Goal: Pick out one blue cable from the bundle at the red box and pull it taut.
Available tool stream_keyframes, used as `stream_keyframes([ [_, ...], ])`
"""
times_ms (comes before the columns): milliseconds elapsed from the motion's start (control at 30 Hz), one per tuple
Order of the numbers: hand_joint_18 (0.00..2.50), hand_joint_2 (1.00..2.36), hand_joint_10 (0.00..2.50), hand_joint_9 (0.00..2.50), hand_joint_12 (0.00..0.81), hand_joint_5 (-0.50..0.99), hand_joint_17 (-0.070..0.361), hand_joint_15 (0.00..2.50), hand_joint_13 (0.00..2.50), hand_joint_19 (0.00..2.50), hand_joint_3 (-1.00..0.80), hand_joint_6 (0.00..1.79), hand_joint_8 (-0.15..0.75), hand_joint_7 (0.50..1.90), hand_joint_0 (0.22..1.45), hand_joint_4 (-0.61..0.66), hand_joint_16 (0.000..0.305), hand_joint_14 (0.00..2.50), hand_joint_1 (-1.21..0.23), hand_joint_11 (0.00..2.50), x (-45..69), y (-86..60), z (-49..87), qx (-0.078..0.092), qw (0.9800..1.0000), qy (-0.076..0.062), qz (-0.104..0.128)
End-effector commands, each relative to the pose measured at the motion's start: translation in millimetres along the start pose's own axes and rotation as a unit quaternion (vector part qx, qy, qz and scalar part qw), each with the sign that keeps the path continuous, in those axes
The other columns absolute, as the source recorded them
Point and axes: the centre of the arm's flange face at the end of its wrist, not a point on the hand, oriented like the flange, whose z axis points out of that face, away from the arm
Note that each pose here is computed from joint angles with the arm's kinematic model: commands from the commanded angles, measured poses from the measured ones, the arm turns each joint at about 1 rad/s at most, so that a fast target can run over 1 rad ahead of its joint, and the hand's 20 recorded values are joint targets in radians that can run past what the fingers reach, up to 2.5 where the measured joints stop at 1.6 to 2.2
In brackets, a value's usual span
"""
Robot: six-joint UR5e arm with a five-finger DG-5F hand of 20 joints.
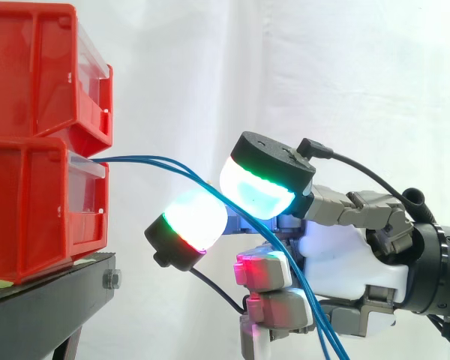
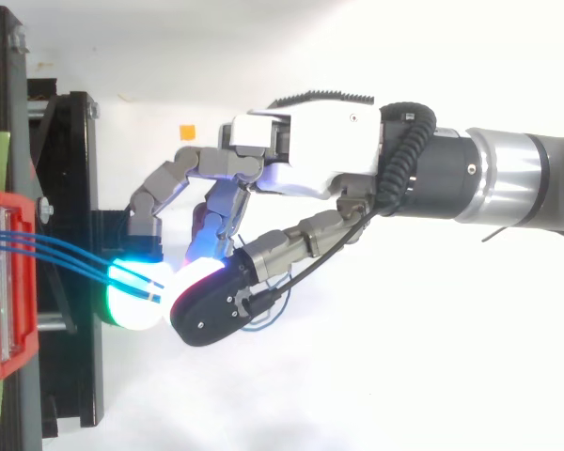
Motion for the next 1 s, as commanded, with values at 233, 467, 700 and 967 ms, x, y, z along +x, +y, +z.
stream_keyframes([
  [233, 0.95, 1.02, 0.02, 0.95, 0.373, -0.19, 0.109, 0.81, 1.41, 0.69, -0.28, 0.95, 0.364, 0.72, 0.67, -0.02, 0.049, 0.02, -0.68, 0.49, -5.8, -0.8, -1.5, 0.004, 1.0000, 0.005, 0.001],
  [467, 0.92, 1.02, 0.01, 0.86, 0.398, -0.19, 0.072, 0.52, 1.52, 0.51, -0.28, 0.95, 0.371, 0.72, 0.67, 0.00, 0.032, 0.02, -0.68, 0.37, -5.7, -1.0, -1.7, 0.005, 1.0000, 0.006, 0.002],
  [700, 0.87, 1.02, 0.01, 0.86, 0.460, -0.19, 0.061, 0.23, 1.38, 0.44, -0.28, 0.95, 0.371, 0.73, 0.66, 0.01, 0.027, 0.01, -0.68, 0.36, -5.8, -1.0, -1.7, 0.005, 1.0000, 0.005, 0.002],
  [967, 0.74, 1.01, 0.01, 0.70, 0.455, -0.18, 0.085, 0.02, 0.99, 0.38, -0.28, 0.95, 0.344, 0.72, 0.66, 0.01, 0.038, 0.00, -0.68, 0.25, -6.1, -1.0, -1.7, 0.005, 1.0000, 0.003, 0.002],
])
